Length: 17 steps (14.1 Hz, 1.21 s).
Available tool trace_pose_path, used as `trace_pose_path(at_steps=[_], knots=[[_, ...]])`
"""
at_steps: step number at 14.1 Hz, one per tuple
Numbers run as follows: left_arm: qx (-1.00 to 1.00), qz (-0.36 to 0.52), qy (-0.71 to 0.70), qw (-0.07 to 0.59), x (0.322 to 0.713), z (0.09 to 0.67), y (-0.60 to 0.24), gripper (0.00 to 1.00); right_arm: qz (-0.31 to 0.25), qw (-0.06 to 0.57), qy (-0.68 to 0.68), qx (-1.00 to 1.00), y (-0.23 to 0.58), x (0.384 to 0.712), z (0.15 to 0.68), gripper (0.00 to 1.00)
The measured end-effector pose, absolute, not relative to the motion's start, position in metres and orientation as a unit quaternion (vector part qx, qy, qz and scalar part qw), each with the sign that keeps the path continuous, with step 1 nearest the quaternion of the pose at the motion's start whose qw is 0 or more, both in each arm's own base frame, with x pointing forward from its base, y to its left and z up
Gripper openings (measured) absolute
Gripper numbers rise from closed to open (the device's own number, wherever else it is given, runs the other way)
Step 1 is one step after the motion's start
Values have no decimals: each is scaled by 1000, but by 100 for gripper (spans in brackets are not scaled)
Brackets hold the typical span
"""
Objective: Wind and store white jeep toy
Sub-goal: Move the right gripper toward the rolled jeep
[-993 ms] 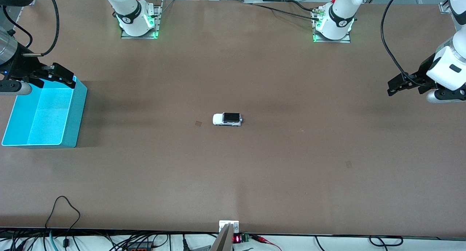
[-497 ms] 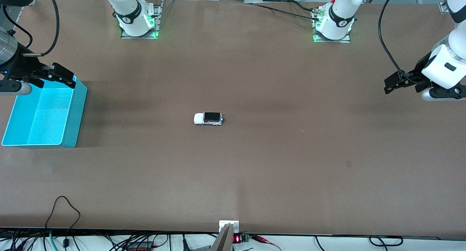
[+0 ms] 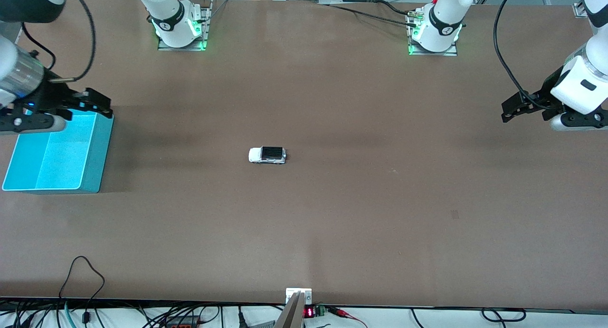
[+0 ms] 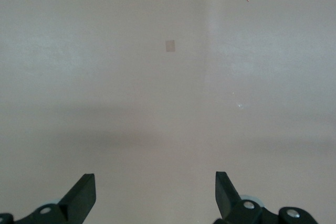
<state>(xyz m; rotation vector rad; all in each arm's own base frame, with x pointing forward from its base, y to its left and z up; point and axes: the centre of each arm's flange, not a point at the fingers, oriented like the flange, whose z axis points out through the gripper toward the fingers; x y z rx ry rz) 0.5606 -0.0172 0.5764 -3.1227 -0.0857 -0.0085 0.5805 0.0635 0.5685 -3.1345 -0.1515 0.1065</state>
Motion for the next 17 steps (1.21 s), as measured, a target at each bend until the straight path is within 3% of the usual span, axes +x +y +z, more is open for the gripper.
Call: trace_pose_path(at_steps=[10, 17], knots=[[-1000, 9, -27, 10, 557, 581, -18, 100, 149, -2, -168, -974, 217, 583, 427, 100], [-999, 14, -27, 10, 556, 582, -18, 100, 141, -5, -215, -967, 300, 573, 360, 100]])
